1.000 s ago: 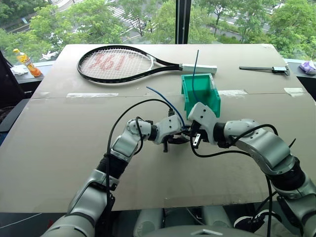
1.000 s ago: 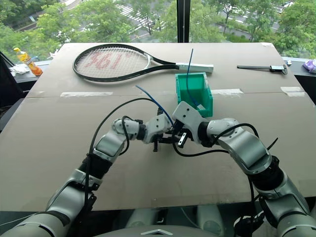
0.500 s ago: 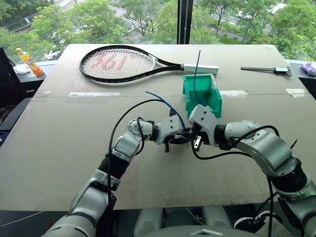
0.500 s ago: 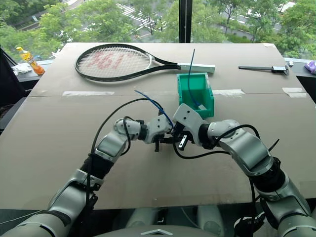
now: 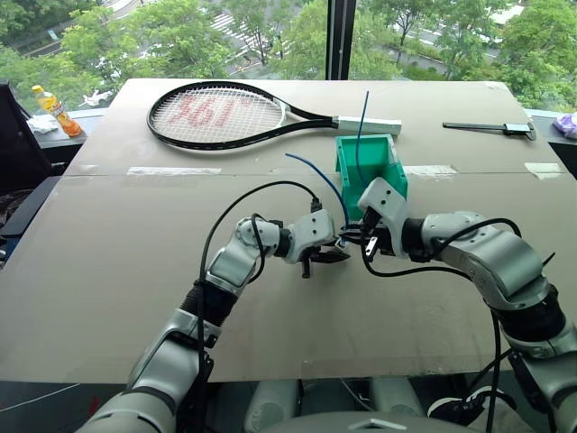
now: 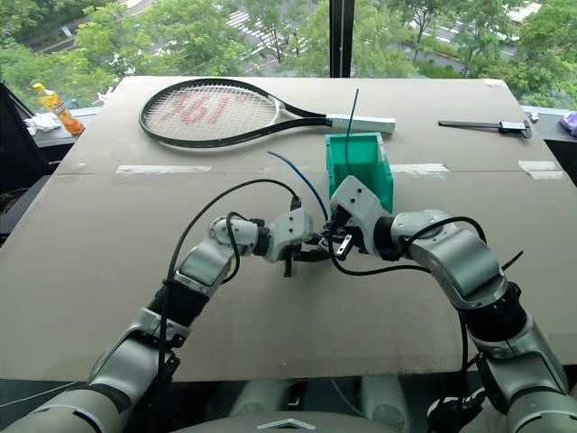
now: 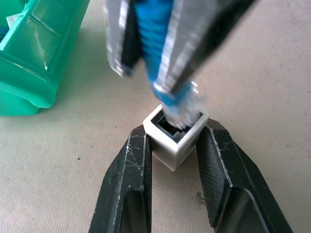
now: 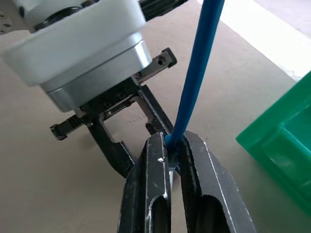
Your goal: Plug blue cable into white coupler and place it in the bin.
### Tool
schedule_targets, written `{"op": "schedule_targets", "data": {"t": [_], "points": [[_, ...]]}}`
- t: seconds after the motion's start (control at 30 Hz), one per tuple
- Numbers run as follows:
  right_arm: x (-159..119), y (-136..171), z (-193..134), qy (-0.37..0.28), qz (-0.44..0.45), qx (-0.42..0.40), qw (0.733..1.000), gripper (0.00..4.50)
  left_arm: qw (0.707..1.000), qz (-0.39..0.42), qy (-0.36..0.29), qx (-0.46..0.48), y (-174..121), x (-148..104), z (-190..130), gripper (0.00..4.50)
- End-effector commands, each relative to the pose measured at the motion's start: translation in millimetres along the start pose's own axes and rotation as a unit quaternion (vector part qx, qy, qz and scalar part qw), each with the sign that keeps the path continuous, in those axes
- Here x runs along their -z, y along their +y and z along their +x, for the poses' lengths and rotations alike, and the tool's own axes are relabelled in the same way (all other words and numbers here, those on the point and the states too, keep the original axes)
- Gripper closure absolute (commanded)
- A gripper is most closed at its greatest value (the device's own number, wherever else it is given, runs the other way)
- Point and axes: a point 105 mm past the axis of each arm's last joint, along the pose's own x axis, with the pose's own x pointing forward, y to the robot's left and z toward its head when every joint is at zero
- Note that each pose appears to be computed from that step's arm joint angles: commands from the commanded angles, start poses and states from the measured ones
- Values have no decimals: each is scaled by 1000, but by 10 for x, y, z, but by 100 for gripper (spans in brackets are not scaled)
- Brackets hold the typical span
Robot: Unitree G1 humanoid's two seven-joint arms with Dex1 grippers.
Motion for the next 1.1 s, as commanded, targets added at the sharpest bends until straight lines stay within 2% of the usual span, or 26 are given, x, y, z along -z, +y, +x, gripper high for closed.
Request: {"op": "schedule_targets", "data": {"t": [0.03, 0.57, 1.1], "points": [[-46, -36, -46, -7, -4, 9, 1000, 450, 1000, 15, -9, -6, 53, -85, -13, 377], [68, 57, 55, 4, 10, -4, 1000, 450, 1000, 11, -9, -7, 54, -76, -12, 377], [69, 139, 51, -4, 22, -15, 1000, 450, 1000, 8, -9, -7, 80, -75, -10, 377]]}}
